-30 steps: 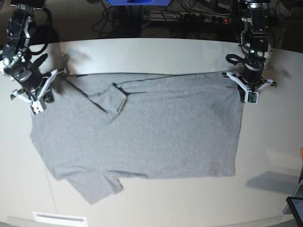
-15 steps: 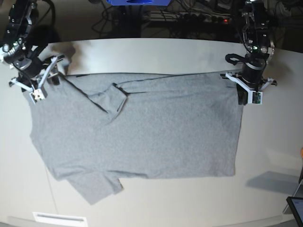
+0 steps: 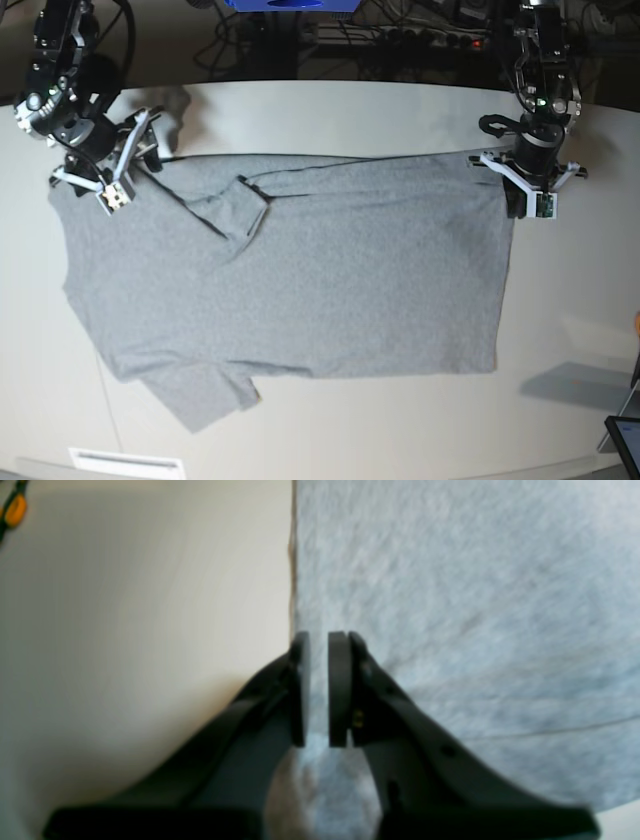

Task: Fold the T-shirt properly
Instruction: 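Regrasp the shirt edge with the right gripper beside the collar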

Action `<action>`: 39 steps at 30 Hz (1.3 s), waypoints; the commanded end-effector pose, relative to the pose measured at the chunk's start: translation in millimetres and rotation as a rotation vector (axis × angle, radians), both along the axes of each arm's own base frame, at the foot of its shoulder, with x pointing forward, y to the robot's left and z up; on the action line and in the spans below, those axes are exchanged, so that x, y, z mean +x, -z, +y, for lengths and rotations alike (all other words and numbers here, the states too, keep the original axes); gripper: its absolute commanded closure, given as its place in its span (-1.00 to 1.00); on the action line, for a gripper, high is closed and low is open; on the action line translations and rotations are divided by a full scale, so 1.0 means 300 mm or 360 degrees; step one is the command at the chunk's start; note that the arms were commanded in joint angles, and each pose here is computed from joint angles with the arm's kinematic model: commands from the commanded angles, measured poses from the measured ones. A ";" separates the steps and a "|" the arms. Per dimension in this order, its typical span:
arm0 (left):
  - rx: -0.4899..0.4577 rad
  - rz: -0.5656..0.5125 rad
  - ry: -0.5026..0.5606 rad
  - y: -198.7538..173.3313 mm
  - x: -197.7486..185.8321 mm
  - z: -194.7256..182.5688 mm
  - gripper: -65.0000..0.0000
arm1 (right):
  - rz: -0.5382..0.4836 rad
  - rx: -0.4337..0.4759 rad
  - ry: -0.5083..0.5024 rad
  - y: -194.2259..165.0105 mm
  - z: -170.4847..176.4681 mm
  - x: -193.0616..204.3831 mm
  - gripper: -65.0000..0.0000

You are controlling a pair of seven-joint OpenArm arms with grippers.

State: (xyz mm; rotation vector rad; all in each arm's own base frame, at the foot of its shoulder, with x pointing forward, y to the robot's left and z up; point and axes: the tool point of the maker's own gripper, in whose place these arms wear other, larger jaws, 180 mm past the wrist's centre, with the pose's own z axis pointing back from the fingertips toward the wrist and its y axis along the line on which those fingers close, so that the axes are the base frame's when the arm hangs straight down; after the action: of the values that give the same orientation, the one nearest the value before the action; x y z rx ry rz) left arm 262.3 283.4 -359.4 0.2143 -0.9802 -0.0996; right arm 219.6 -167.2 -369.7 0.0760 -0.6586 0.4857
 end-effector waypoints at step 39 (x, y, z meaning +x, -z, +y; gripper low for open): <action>0.0030 -0.0065 0.0013 -0.042 0.019 0.013 0.78 | -0.0011 0.0070 0.0041 0.037 -0.008 0.047 0.40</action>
State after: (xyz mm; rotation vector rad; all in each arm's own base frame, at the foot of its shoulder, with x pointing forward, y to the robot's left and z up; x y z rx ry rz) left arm 260.7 284.2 -360.7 0.2157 -0.9728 -0.1014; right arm 227.4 -168.4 -388.6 0.1120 -0.6430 0.4440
